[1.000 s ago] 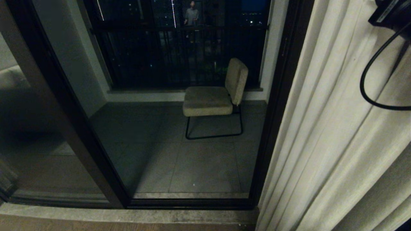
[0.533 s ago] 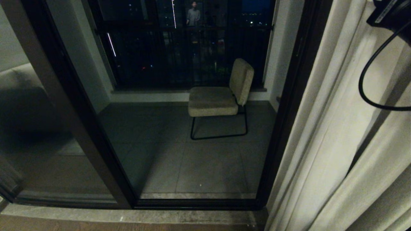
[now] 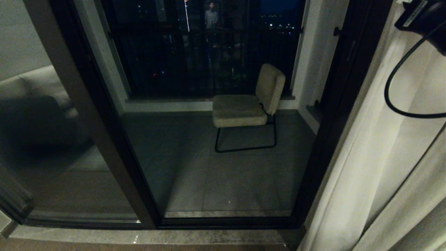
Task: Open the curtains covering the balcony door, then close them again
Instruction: Close the inner curtains on both sides
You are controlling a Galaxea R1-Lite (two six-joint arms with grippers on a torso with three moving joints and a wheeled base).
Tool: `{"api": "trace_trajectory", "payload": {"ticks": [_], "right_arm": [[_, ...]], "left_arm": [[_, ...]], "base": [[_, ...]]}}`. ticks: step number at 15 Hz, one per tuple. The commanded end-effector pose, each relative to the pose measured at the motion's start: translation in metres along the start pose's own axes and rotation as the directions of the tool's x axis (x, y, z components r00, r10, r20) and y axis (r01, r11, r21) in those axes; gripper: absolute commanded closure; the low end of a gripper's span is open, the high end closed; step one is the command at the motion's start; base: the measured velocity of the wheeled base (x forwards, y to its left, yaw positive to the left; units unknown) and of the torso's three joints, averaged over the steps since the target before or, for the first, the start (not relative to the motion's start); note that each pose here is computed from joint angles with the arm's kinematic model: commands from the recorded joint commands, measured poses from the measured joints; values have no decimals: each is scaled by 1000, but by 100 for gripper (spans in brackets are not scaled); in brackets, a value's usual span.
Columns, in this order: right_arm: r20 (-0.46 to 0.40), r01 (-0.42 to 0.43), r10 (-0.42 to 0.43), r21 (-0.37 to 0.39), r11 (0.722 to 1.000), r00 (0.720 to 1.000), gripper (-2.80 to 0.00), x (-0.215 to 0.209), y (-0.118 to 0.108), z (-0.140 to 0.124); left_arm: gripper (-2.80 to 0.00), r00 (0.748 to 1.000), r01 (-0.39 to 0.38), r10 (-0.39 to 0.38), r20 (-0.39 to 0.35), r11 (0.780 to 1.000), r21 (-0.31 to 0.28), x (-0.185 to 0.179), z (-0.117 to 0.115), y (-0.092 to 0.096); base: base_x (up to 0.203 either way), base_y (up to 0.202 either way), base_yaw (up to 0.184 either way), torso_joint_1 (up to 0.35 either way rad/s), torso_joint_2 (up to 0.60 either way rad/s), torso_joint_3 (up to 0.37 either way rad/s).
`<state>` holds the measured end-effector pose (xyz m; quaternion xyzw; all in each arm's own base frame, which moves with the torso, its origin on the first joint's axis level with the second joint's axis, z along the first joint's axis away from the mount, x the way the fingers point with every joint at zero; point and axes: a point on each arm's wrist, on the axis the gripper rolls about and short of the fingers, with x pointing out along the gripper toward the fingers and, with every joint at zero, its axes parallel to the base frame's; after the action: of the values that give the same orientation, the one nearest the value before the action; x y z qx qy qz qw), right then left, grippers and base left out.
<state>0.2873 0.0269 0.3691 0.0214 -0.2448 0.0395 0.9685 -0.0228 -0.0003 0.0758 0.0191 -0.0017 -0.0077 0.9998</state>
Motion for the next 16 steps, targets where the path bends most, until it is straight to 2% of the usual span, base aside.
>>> {"api": "trace_trajectory", "payload": {"ticks": [1, 7, 16], "right_arm": [[11, -6, 6, 3, 1000, 1000, 0, 2, 2, 2], [33, -15, 14, 8, 1000, 999, 0, 5, 5, 4], [51, -23, 22, 6, 1000, 998, 0, 31, 8, -10]], "left_arm": [[0, 1000, 0, 0, 0, 1000, 0, 0, 0, 0], [0, 1000, 0, 0, 0, 1000, 2, 0, 0, 0], [0, 1000, 0, 0, 0, 1000, 3, 0, 0, 0]], "base": [[0, 193, 1, 6, 7, 2], [0, 196, 0, 1, 2, 2], [0, 189, 0, 2, 3, 3]]}}
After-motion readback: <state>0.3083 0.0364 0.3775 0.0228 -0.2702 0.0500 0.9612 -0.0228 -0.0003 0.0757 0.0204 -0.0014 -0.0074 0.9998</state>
